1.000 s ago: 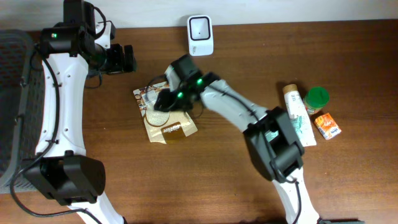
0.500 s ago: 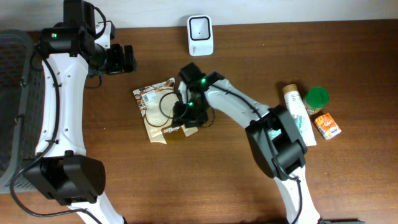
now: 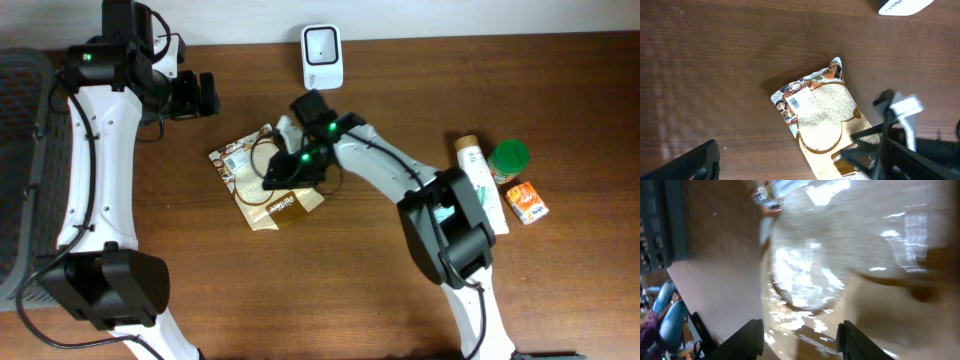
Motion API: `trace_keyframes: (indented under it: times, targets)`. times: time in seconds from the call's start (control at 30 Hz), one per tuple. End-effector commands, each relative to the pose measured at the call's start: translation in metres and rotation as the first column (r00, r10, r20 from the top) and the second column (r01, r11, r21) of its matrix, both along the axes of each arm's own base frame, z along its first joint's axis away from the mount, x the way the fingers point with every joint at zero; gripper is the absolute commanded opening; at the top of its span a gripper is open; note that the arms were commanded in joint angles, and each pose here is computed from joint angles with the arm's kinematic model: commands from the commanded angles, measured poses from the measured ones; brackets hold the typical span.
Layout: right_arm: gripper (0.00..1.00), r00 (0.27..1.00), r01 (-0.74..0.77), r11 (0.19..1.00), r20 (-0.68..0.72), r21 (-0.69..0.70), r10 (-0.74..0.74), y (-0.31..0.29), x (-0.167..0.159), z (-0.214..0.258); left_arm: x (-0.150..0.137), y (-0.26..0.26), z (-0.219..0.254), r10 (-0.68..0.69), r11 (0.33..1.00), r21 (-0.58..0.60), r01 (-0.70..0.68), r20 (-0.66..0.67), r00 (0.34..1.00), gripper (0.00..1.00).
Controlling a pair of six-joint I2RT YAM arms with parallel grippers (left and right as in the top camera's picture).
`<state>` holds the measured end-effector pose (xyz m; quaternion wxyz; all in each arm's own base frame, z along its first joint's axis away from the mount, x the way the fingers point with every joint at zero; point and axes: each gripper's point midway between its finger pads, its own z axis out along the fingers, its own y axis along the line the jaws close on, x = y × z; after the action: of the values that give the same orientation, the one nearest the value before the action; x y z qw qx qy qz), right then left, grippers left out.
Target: Scan the item barcode
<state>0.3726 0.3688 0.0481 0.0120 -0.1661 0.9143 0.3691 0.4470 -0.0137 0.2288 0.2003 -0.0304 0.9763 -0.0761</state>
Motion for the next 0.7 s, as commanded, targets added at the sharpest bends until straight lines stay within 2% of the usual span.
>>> trace_keyframes:
  times: [0.0, 0.2, 0.37, 0.47, 0.67]
  targets:
    - [0.49, 1.000, 0.020, 1.000, -0.011, -0.024, -0.020, 0.004, -0.003, -0.008, 0.000, -0.001, 0.000, -0.020, 1.000, -0.002, 0.020, 0.000, 1.000, 0.99]
    - [0.51, 0.998, 0.009, 0.995, -0.060, -0.095, -0.014, 0.025, -0.031, -0.029, 0.000, -0.001, -0.001, -0.020, 1.000, -0.002, 0.020, 0.000, 1.000, 0.99]
    - [0.51, 0.997, 0.032, 0.978, -0.062, -0.208, -0.046, 0.007, -0.034, -0.042, 0.000, -0.001, 0.000, -0.020, 1.000, -0.002, 0.020, 0.000, 1.000, 0.99]
    - [0.51, 0.994, 0.077, 0.948, -0.049, -0.310, -0.097, -0.020, -0.026, -0.052, 0.000, -0.001, -0.001, -0.020, 1.000, -0.002, 0.020, 0.000, 1.000, 0.99]
    - [0.51, 0.987, 0.139, 0.932, -0.032, -0.334, -0.158, -0.060, 0.004, -0.054, 0.000, -0.001, 0.000, -0.020, 1.000, -0.002, 0.020, 0.000, 1.000, 0.99]
